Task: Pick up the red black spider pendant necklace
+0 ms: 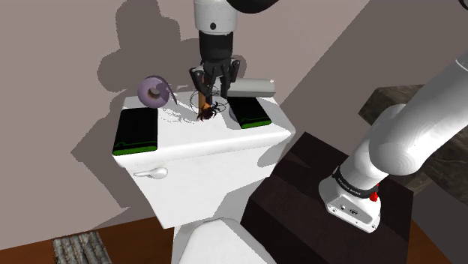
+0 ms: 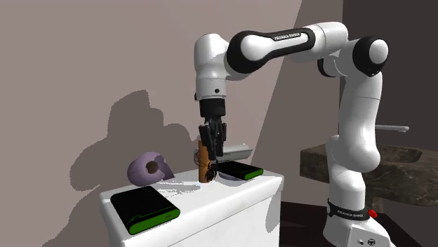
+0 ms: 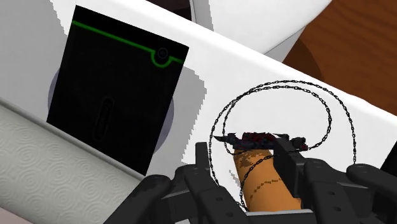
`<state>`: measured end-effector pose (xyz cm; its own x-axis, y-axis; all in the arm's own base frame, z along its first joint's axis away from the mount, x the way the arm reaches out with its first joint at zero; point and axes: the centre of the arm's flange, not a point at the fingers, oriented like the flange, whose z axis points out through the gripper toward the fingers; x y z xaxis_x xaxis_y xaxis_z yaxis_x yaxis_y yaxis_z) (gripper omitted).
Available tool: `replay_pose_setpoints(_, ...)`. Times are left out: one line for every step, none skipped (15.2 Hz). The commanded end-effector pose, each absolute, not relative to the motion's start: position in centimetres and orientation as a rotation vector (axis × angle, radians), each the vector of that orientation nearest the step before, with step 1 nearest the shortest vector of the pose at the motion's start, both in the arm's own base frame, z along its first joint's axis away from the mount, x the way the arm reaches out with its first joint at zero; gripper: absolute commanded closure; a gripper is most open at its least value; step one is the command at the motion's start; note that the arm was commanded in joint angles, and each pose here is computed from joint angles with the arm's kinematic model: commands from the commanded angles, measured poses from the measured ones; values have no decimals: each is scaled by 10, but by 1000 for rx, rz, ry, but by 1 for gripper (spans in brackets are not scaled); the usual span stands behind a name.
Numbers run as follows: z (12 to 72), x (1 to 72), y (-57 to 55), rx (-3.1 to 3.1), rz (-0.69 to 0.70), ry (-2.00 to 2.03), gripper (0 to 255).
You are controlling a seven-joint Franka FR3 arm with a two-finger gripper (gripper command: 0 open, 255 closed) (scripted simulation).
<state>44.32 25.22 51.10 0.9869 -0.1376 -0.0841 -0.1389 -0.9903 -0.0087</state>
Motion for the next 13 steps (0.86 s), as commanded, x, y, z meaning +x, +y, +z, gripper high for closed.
replay_pose_setpoints(521,444,252,-3117,131,217,255)
replay_pose_setpoints(526,444,252,-3117,131,217,255)
replay_pose_setpoints(532,444,252,-3117,131,217,255)
replay_pose_setpoints(537,444,252,-3117,131,217,255)
replay_pose_setpoints(542,444,252,-3117,131,217,255)
replay_pose_setpoints(547,444,252,-3117,131,217,255)
replay_pose_setpoints(553,444,252,-3117,131,217,255)
replay_pose_setpoints(558,444,252,-3117,131,217,255)
replay_pose_setpoints(563,444,252,-3117,131,217,255)
replay_pose_setpoints(568,444,252,-3117,131,217,255)
replay_pose_setpoints(574,444,252,-3117,131,217,255)
replay_pose_setpoints(575,444,252,-3117,131,217,255)
replay_pose_setpoints(575,444,252,-3117,131,217,255)
